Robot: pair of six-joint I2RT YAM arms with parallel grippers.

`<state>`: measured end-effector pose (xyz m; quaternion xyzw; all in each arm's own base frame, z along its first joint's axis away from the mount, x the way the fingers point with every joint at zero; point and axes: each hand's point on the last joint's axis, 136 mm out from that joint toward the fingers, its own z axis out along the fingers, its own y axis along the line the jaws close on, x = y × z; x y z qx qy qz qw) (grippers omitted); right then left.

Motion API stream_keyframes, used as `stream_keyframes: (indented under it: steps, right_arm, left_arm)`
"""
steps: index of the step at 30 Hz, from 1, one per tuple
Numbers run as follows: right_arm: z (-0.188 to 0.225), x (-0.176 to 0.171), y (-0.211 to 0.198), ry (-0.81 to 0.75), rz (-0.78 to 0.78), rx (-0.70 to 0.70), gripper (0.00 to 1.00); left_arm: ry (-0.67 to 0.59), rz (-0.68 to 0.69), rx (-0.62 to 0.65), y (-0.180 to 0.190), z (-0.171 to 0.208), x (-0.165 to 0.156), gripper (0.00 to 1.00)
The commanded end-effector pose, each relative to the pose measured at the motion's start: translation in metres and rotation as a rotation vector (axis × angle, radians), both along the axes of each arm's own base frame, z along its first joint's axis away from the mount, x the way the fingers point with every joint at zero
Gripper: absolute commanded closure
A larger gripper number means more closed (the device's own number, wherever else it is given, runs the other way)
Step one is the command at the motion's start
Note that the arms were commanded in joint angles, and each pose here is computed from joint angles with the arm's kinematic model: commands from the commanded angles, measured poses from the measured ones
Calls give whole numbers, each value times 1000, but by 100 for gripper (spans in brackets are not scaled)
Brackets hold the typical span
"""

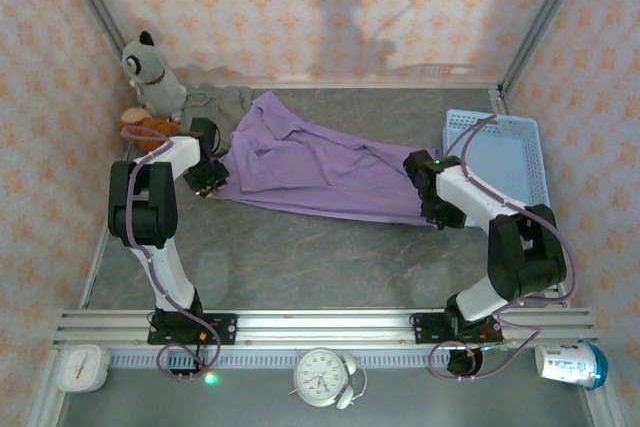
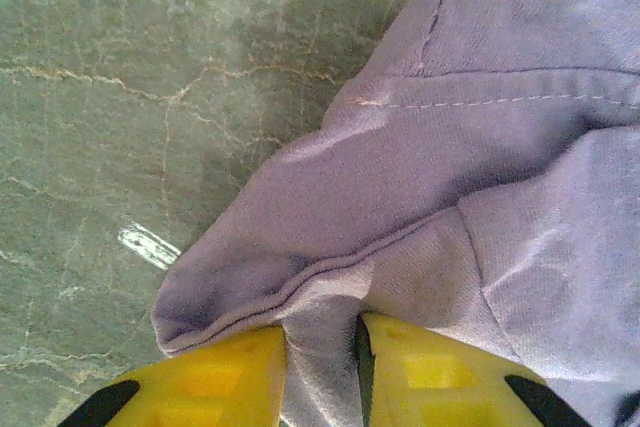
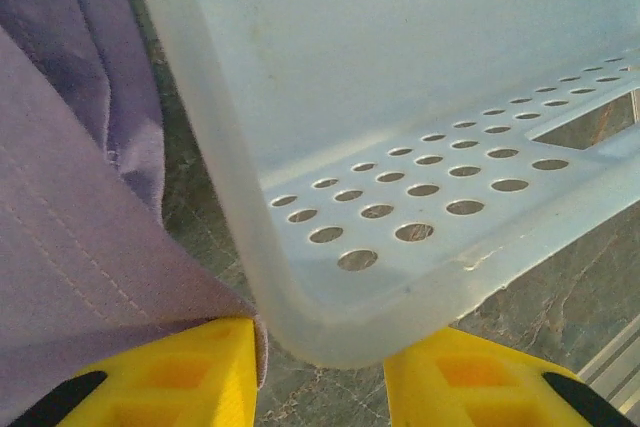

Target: Fold and stack the mixed laundry pile

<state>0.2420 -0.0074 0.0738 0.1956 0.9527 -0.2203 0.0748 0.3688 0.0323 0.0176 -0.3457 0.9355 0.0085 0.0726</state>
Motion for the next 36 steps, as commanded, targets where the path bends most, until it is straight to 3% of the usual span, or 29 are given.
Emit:
stream_keyframes:
  steps: [1,9,14,18,22,30,33,36]
  right_arm:
    - [6,-13,-13,53,14,-66,64]
    - [31,-3,-19,17,23,-117,66]
    - [57,13,-15,15,125,-237,67]
    - [44,12,2,28,159,-149,67]
    - [23,5,48,2,207,89,66]
    - [-11,-10,104,-42,113,420,65]
    - [-19,-4,97,-76,36,379,54]
    - [-26,-4,79,-61,-42,263,50]
  left_arm:
    - [47,-12,2,2,-3,-12,74]
    - [76,-24,6,4,-8,-12,74]
    - [74,-22,11,5,-6,-10,74]
    - [73,-22,9,5,-7,-10,74]
    - [74,-22,4,4,-8,-12,74]
    - [69,-16,1,3,-6,-13,74]
    - [71,-12,4,4,-6,-13,74]
    - [72,-13,3,4,-6,-13,74]
